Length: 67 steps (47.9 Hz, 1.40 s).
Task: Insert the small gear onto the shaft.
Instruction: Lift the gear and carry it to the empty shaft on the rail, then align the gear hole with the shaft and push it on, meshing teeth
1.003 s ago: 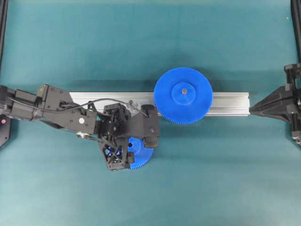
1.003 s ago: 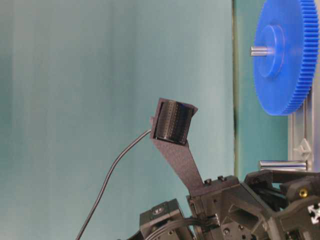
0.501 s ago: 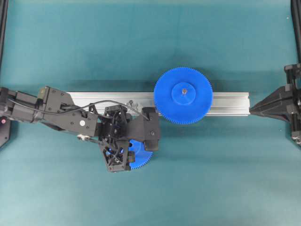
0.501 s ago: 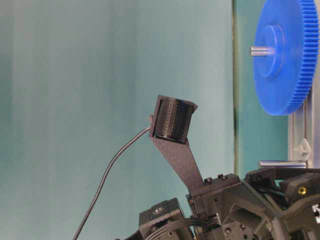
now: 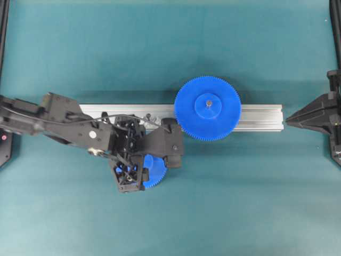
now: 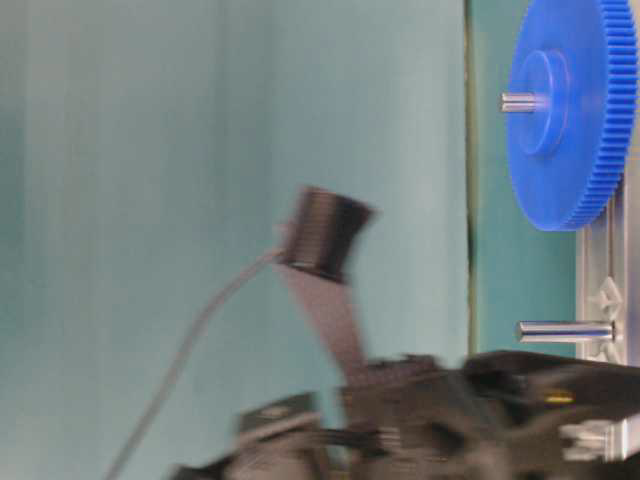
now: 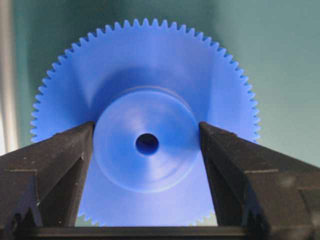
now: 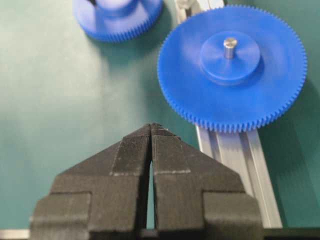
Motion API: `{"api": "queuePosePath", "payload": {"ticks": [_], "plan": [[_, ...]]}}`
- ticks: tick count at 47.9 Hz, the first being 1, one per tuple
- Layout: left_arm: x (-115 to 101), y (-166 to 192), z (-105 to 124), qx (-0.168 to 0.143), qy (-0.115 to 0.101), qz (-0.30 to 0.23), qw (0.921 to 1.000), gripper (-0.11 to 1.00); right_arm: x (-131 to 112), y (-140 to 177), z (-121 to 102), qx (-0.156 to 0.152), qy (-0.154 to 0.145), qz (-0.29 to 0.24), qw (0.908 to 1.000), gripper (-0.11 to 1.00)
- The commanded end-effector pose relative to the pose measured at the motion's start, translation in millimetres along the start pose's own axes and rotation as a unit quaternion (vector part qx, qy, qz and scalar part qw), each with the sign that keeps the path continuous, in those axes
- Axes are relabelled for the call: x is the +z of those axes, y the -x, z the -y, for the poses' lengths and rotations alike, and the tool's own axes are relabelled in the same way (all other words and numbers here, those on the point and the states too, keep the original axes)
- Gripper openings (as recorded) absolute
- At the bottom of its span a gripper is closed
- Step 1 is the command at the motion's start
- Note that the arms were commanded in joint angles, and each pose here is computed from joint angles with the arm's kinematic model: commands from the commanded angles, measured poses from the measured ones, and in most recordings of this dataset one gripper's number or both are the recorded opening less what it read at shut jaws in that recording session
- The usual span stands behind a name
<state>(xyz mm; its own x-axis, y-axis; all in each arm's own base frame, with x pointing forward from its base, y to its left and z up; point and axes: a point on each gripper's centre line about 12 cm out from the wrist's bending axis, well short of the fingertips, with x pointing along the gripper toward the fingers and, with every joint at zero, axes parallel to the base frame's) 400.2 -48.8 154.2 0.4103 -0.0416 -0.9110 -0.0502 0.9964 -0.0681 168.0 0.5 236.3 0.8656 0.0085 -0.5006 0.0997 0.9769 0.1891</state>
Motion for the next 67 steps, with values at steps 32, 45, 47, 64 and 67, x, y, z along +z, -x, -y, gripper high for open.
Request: {"api": "queuePosePath", "payload": {"ticks": [32,45,47,64,67], "plan": [[51,102,-79,0.050,-0.042,0.088,0.9940,0.71,2,4,1,-0.001,-0.003,0.017,0.9998,0.04],[53,75,-80,0.049,-0.044,0.061,0.9960,0.71,2,5,1,-0.001,-0.003,0.020,0.9998,0.04],[53,73,-80,0.049,-0.044,0.058,0.9961,0.71,2,5,1,-0.001,-0.003,0.019,0.9998,0.04],[38,46,-82,0.047,-0.035,0.020,0.9981,0.71,2,5,1,-0.001,-0.004,0.020,0.9998,0.04],[34,42,-83,0.046,-0.034,0.012,0.9983,0.71,1,5,2,-0.002,-0.004,0.019,0.9998,0.04]]}}
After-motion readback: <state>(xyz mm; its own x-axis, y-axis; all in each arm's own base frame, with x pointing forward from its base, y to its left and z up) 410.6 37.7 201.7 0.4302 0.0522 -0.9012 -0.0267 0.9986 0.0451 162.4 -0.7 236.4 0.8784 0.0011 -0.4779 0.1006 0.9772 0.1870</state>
